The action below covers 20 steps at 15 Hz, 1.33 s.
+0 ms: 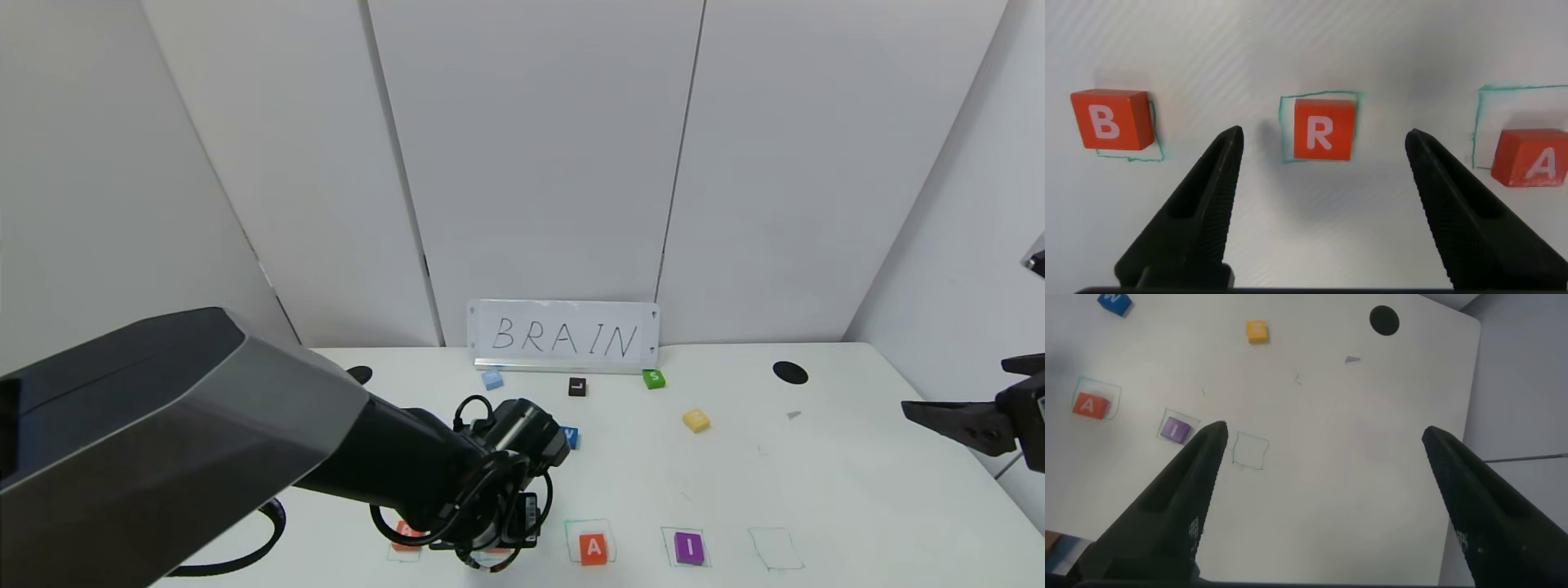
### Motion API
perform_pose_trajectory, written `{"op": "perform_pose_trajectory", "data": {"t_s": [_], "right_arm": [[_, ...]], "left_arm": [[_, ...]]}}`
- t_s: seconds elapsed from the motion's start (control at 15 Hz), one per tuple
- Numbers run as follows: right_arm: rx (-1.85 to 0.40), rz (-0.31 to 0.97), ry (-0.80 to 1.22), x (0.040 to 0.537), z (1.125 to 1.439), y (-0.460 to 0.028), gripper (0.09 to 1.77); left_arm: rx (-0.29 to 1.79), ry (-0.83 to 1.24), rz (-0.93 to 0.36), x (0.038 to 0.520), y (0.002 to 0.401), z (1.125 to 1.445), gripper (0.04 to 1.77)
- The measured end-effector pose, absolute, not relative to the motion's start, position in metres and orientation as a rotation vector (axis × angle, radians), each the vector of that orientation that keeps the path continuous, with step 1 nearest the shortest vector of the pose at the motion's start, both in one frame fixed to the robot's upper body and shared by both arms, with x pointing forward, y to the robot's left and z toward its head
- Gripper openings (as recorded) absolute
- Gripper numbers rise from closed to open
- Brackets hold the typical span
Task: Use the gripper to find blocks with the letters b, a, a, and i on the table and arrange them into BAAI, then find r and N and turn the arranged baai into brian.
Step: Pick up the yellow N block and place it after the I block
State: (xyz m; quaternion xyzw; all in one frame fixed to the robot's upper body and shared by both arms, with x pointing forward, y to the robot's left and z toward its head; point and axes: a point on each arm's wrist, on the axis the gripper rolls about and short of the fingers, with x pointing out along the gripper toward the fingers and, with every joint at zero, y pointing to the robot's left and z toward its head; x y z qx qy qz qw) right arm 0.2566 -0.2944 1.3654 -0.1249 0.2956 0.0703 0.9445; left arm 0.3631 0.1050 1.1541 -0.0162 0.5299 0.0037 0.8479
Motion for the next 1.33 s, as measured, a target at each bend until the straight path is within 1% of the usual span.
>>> {"op": "perform_pose_trajectory", "data": {"t_s": [0.33, 0.53, 0.73, 1.0, 1.33], "right_arm": [[-0.257, 0.148, 0.613, 0.258, 1.363, -0.293, 1.71], [-0.260, 0.157, 0.632, 0.262, 1.359, -0.290, 1.71], [-0.261, 0.164, 0.647, 0.265, 1.357, -0.288, 1.71], [-0.257, 0.188, 0.673, 0.271, 1.352, -0.285, 1.71], [-0.253, 0.220, 0.750, 0.287, 1.354, -0.279, 1.71]], "left_arm": [[0.016, 1.036, -0.104, 0.355, 0.112, 1.198, 1.56], [0.109, 1.022, -0.169, 0.344, 0.125, 1.225, 1.61], [0.101, 0.983, -0.251, 0.337, 0.142, 1.255, 1.64], [0.122, 0.894, -0.298, 0.323, 0.173, 1.288, 1.67], [0.090, 0.809, -0.337, 0.304, 0.207, 1.317, 1.69]]}}
